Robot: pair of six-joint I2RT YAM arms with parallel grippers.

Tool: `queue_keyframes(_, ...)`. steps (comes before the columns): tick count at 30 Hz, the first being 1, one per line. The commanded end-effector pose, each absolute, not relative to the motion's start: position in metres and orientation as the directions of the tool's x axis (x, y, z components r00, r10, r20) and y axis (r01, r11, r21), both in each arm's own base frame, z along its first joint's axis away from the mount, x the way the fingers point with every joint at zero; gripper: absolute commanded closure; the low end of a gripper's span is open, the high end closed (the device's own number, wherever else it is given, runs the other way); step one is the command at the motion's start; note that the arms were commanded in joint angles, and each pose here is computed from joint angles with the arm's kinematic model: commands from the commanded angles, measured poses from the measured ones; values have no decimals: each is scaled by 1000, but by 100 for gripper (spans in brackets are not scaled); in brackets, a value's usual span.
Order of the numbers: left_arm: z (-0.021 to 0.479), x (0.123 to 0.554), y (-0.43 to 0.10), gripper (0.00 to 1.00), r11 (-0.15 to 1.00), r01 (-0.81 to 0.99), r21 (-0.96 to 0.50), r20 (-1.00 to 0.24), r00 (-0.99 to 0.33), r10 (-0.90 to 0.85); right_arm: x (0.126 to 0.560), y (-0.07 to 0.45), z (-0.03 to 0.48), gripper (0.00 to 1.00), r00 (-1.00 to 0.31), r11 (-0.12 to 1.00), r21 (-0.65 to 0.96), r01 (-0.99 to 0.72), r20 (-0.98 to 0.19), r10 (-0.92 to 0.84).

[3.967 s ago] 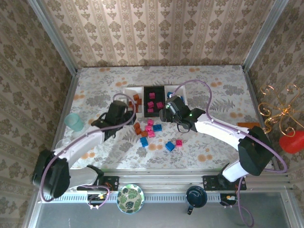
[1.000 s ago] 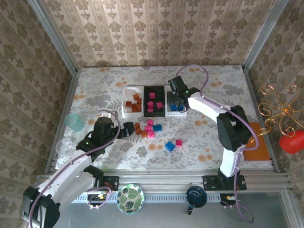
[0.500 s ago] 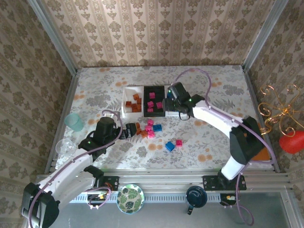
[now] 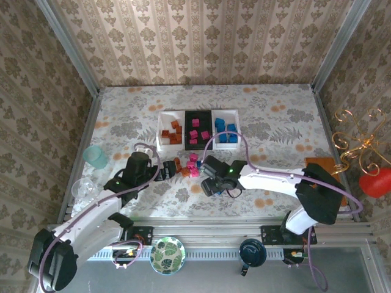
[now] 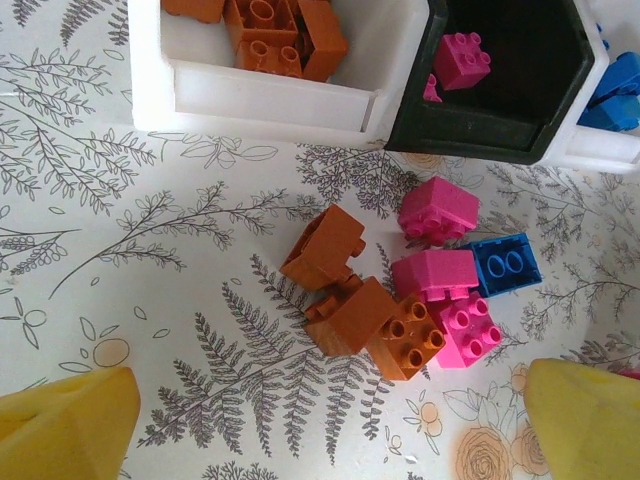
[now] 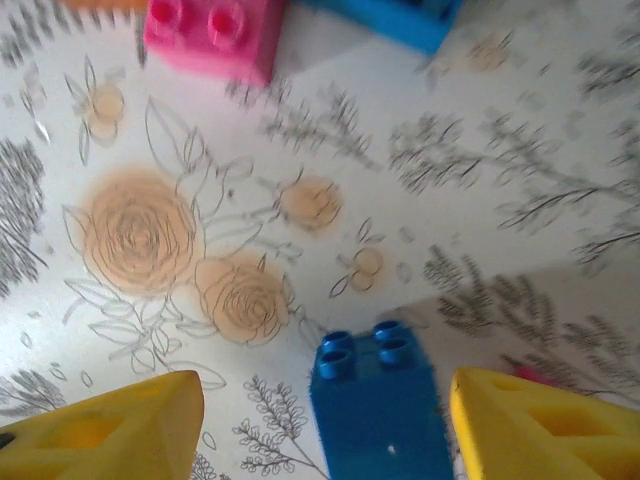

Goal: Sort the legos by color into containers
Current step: Pick up the lego from the bottom-center of the table.

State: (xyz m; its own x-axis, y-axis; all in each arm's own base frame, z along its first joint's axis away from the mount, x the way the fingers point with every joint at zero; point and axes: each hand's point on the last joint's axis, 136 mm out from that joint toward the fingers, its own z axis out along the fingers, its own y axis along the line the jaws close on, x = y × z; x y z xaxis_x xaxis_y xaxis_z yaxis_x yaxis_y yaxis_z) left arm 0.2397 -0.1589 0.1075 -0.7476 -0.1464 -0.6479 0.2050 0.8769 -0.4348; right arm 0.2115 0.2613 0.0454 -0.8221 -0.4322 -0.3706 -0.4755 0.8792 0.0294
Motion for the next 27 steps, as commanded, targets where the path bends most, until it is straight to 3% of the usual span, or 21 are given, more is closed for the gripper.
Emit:
queue_keyframes(1,108,240,-163,0,864,211,-457,-645,-747,-159,211,253,37,32,-819,878,-39,-478,-342,-461)
queue_keyframes(8,104,238,-160,0,867,205,-454,-644,-748,-160,201,241,21,35,-830,876,-75,-477,-290,-476)
queue_keyframes(17,105,239,-163,0,864,210,-458,-644,-749,-160,200,259,27,66,-818,864,3,-504,-321,-476)
queue_keyframes(22,105,237,-163,0,862,213,-460,-642,-751,-157,221,267,70,73,-792,868,53,-493,-440,-423)
queue_keyframes(27,106,237,-164,0,858,213,-468,-642,-749,-164,276,255,126,74,-773,909,125,-398,-579,-258)
